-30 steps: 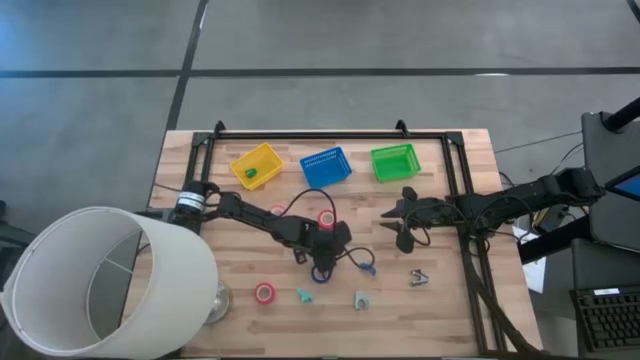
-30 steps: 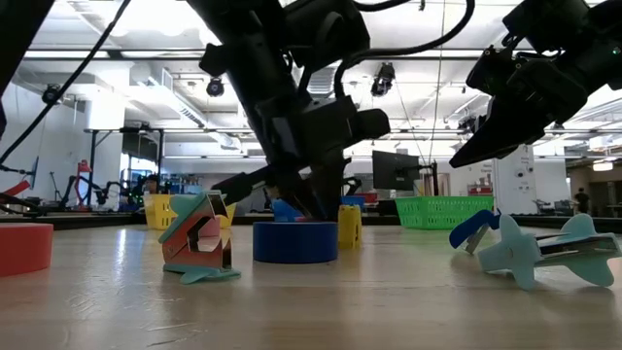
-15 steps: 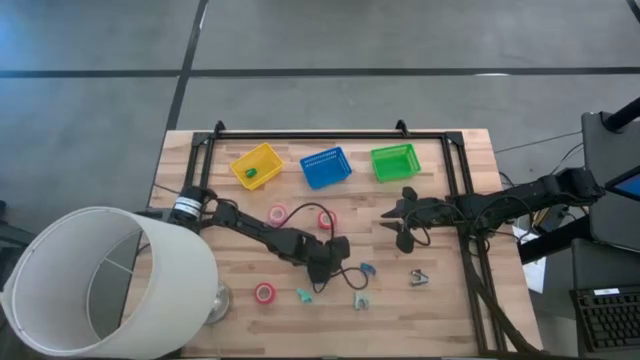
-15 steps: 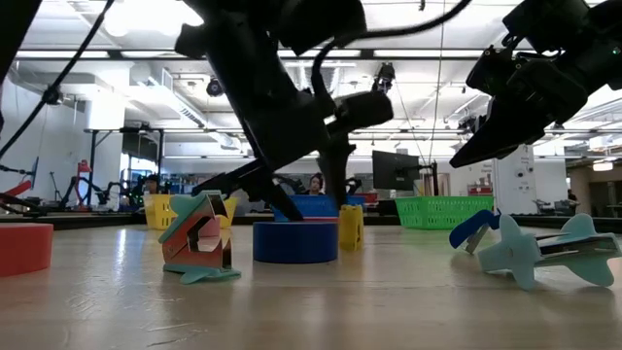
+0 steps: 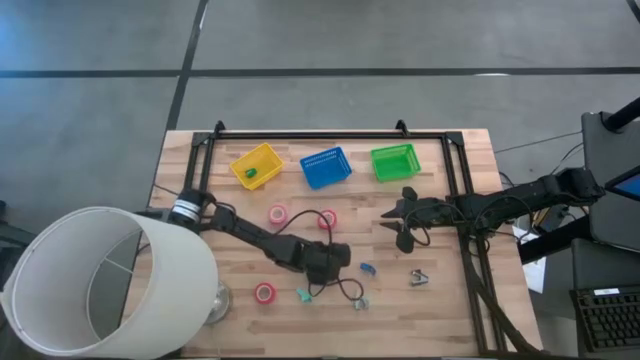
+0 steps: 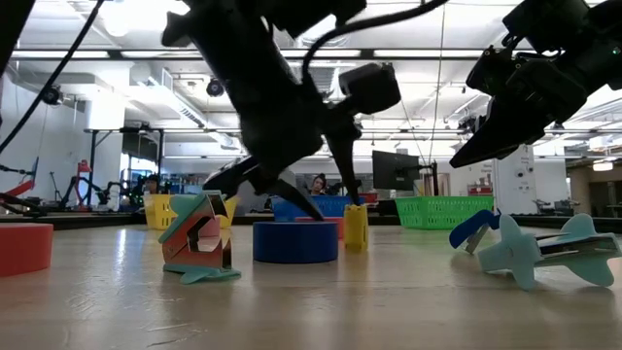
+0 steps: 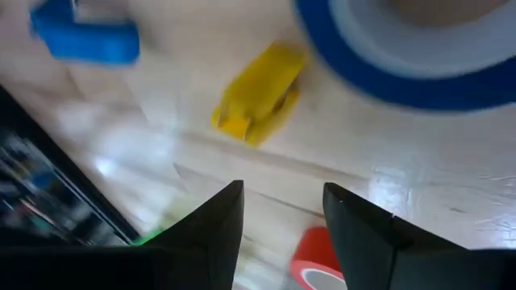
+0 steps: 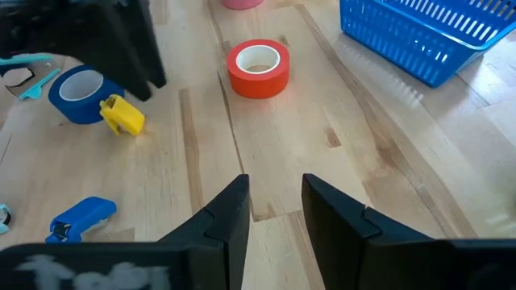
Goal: Pick and place Stapler, Stapler remover, tape
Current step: Put the yellow stapler into the yellow basket
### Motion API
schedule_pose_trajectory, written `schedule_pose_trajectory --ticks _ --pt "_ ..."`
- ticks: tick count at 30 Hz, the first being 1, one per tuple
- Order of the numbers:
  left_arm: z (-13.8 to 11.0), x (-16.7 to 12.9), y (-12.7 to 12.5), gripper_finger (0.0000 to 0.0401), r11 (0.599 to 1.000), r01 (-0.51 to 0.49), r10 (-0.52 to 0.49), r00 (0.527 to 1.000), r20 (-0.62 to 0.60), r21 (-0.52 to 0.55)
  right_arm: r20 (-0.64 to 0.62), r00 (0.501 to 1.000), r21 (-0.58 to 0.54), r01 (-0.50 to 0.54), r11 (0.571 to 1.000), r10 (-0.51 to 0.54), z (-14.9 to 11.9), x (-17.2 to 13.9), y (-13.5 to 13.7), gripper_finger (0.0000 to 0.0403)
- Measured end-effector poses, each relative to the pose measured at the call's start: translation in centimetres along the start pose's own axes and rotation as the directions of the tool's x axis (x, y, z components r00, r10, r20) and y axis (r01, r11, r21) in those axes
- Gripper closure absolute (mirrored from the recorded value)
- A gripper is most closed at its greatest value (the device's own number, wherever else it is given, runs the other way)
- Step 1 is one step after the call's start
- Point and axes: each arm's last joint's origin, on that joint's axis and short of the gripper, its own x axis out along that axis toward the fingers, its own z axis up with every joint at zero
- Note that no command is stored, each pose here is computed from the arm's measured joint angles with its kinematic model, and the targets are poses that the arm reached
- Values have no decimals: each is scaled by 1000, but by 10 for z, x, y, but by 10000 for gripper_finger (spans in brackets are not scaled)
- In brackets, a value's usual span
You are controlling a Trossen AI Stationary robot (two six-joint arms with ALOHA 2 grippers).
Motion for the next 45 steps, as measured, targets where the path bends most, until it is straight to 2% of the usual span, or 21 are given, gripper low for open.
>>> schedule_pose_trajectory --ticks 4,18,24,45 --pt "7 -4 0 226 997 -9 8 1000 13 79 0 1000 0 0 1000 0 0 0 0 299" --pt "14 -8 4 226 988 -61 56 998 39 144 0 1000 0 0 1000 0 0 0 0 300" --pt "22 -12 4 226 970 -83 64 994 91 229 0 1000 0 0 1000 0 0 0 0 309" --pt "23 -3 1 227 967 -76 46 991 129 243 1 1000 3 0 1000 0 0 0 0 319"
